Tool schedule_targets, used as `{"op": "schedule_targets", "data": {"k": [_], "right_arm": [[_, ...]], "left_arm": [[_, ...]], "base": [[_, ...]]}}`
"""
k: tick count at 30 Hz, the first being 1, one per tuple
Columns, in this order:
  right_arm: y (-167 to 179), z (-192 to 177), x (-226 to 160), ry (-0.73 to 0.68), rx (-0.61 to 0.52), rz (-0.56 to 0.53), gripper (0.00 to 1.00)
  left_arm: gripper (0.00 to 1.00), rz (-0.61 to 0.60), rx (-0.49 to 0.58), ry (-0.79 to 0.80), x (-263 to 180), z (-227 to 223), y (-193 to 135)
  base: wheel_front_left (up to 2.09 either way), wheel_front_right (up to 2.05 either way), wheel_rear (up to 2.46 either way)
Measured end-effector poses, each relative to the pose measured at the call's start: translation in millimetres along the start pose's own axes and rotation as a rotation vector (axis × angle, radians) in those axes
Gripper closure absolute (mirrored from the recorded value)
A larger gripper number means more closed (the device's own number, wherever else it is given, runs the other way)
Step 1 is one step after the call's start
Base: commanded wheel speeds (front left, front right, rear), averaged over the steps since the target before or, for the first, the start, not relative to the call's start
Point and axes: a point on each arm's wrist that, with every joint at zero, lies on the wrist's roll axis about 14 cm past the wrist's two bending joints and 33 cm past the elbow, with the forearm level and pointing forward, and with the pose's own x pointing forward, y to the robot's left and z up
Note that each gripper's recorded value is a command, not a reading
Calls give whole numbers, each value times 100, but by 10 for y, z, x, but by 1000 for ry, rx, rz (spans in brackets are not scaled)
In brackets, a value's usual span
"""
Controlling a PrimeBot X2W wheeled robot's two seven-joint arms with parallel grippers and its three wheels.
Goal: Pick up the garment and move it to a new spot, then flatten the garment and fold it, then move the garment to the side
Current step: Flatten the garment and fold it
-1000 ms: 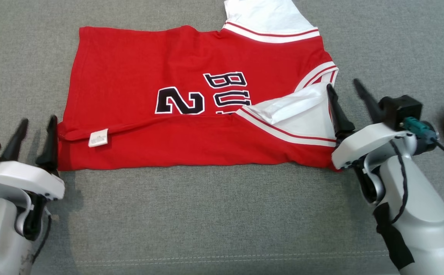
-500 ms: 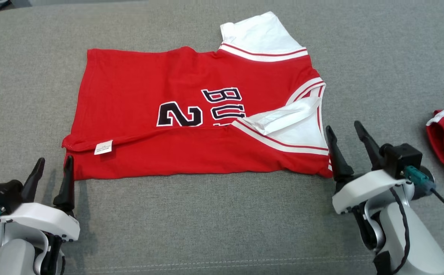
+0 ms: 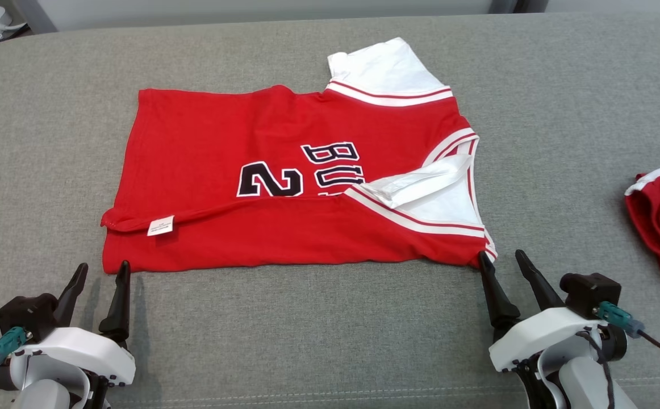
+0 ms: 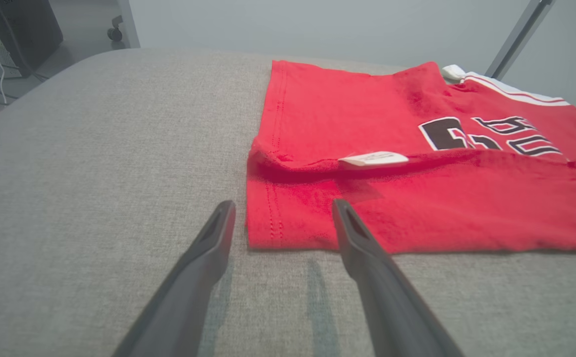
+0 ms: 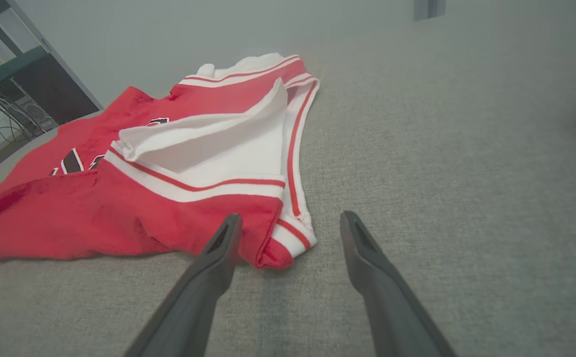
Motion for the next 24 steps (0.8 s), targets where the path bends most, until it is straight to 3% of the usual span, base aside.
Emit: {"op": "schedule_targets", "data": {"k": [6,12,15,17,18,19,24], "right_arm": [[-10,-64,63,10,144,-25,0],[77,-179,120,49,216,-13,1],[112,-211,155,63,208,-1,50],[113,-192,181,60,205,1,65],[111,-185,191,59,204,1,79],[109,-179,199,58,201,1,100],[32,-93,230,34,143,-8,100]], "left_arm": [[0,0,10,7,-29,-27,18],[0,8,21,14,-58,-38,79],[0,13,19,16,-59,-43,102],[0,12,19,19,-56,-52,101],[0,11,19,20,-52,-58,98],[0,10,17,22,-48,-64,95],[0,-3,-7,32,-4,-96,50]], "base": [[0,0,0],[0,0,0],[0,0,0],[0,0,0],[0,0,0],[0,0,0],[0,0,0]]}}
